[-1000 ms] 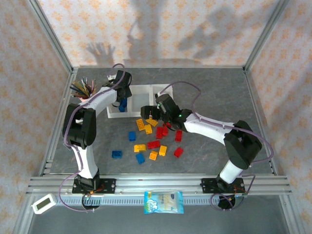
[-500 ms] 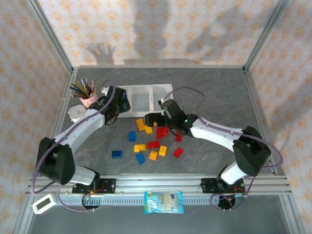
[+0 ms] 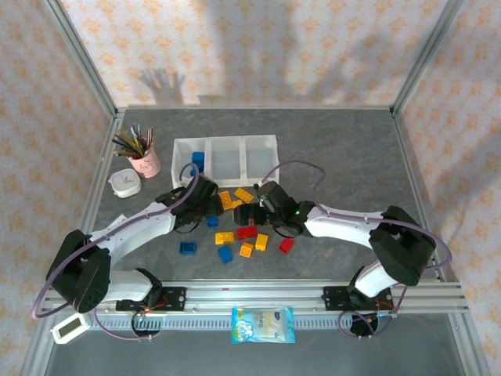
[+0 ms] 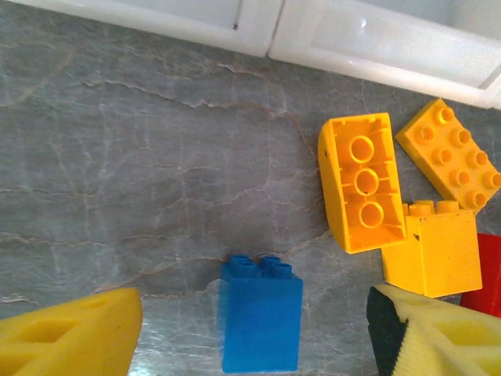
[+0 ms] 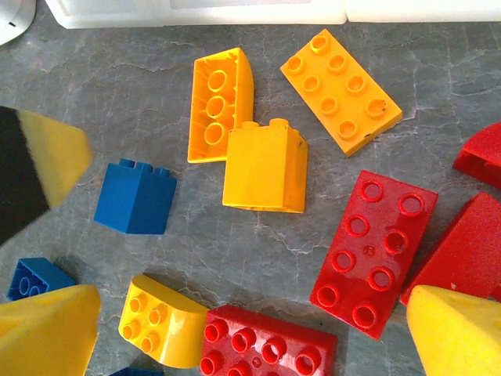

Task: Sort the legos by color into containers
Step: Pick up the lego from the center of the table.

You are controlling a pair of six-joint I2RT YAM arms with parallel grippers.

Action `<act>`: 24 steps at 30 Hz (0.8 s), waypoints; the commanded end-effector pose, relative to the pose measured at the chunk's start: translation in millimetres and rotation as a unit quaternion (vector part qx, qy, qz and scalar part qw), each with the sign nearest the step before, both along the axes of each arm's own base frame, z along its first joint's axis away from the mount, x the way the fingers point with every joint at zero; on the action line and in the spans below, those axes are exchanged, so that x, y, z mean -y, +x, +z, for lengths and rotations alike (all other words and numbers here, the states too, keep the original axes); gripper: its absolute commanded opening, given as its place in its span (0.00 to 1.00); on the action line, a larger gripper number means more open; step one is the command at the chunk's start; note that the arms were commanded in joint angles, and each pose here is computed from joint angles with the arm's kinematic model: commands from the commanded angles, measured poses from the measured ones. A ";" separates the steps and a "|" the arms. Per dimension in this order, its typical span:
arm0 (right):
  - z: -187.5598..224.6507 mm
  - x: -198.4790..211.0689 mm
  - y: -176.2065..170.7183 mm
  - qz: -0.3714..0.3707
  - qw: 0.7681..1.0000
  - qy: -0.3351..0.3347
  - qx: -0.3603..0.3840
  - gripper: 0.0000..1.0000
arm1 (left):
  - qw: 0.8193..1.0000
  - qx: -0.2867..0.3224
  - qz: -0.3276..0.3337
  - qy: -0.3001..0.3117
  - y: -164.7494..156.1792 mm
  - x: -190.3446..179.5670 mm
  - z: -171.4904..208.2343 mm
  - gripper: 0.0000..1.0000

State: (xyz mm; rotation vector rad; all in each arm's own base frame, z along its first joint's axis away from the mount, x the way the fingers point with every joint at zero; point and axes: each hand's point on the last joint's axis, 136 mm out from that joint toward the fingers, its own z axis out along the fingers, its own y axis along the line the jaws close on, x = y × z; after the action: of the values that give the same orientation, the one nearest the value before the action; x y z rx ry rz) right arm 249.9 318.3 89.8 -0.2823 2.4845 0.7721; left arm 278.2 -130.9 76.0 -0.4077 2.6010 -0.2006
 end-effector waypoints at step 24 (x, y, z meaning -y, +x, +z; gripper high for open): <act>19.9 2.5 11.2 -0.037 0.998 0.026 0.033 1.00 | 0.998 -0.046 -0.009 0.036 -8.3 10.4 -57.9 0.41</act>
State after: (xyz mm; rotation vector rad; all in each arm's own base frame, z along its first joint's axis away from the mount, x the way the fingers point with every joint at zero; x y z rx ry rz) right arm 255.6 313.3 96.2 -0.2196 2.4449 0.7663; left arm 267.0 -145.8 19.6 -0.3779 2.7133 -0.1374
